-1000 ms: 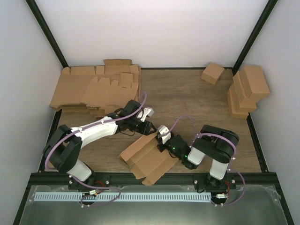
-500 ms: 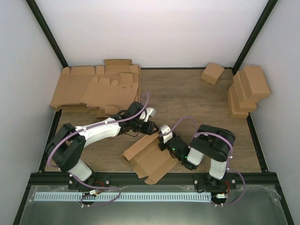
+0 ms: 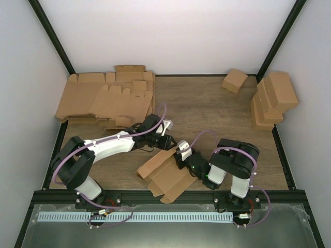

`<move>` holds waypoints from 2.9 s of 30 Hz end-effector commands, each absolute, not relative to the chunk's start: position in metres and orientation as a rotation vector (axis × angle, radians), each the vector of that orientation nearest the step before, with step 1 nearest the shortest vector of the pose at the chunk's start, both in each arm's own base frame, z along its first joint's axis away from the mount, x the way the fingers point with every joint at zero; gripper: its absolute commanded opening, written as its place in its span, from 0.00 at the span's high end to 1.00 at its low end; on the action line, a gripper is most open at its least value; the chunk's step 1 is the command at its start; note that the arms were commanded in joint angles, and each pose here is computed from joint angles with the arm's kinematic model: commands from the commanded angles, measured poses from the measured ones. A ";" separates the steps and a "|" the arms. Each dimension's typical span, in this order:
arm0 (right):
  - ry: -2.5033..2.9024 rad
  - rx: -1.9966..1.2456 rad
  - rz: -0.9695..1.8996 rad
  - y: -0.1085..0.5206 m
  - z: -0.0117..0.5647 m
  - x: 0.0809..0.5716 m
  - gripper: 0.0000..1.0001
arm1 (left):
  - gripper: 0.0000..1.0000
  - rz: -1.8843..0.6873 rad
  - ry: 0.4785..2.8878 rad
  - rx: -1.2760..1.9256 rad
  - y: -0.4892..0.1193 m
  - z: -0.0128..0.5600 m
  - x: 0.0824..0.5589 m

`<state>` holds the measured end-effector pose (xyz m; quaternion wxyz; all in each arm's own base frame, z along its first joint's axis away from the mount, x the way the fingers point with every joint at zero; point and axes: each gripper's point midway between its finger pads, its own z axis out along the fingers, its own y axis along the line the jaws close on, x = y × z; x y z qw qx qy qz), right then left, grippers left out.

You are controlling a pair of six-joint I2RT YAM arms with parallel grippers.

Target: Fold the paper box

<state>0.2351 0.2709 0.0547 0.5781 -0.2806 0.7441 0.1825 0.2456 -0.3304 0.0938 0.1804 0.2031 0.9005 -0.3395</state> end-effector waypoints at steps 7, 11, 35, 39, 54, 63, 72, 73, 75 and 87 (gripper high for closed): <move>1.719 -0.593 0.484 0.259 0.065 0.226 0.54 | 0.62 -0.838 2.613 0.567 -0.325 0.074 0.238; 1.728 -0.596 0.500 0.255 0.061 0.220 0.56 | 0.62 -0.813 2.624 0.582 -0.328 0.069 0.237; 1.678 -0.529 0.328 0.262 0.066 0.254 0.86 | 0.63 -0.862 2.607 0.576 -0.328 0.081 0.228; 1.685 -0.512 0.316 0.259 0.066 0.255 0.99 | 0.63 -0.870 2.592 0.572 -0.327 0.087 0.229; 1.805 -0.225 0.451 0.232 0.110 0.270 0.99 | 0.00 -0.816 2.176 0.391 -0.252 0.266 0.219; 1.819 0.076 0.584 0.209 0.144 0.286 0.99 | 0.00 -0.973 2.056 0.088 -0.188 0.291 0.179; 1.813 0.278 0.714 0.209 0.150 0.291 0.99 | 0.09 -1.302 2.142 0.093 -0.213 0.267 0.145; 1.805 0.287 0.717 0.209 0.152 0.291 0.99 | 0.10 -1.317 2.160 0.083 -0.216 0.261 0.144; 1.802 0.294 0.713 0.209 0.154 0.293 0.99 | 0.12 -1.310 2.201 0.052 -0.218 0.248 0.147; 1.810 0.321 0.721 0.211 0.147 0.295 0.99 | 0.43 -1.247 2.309 0.044 -0.237 0.210 0.162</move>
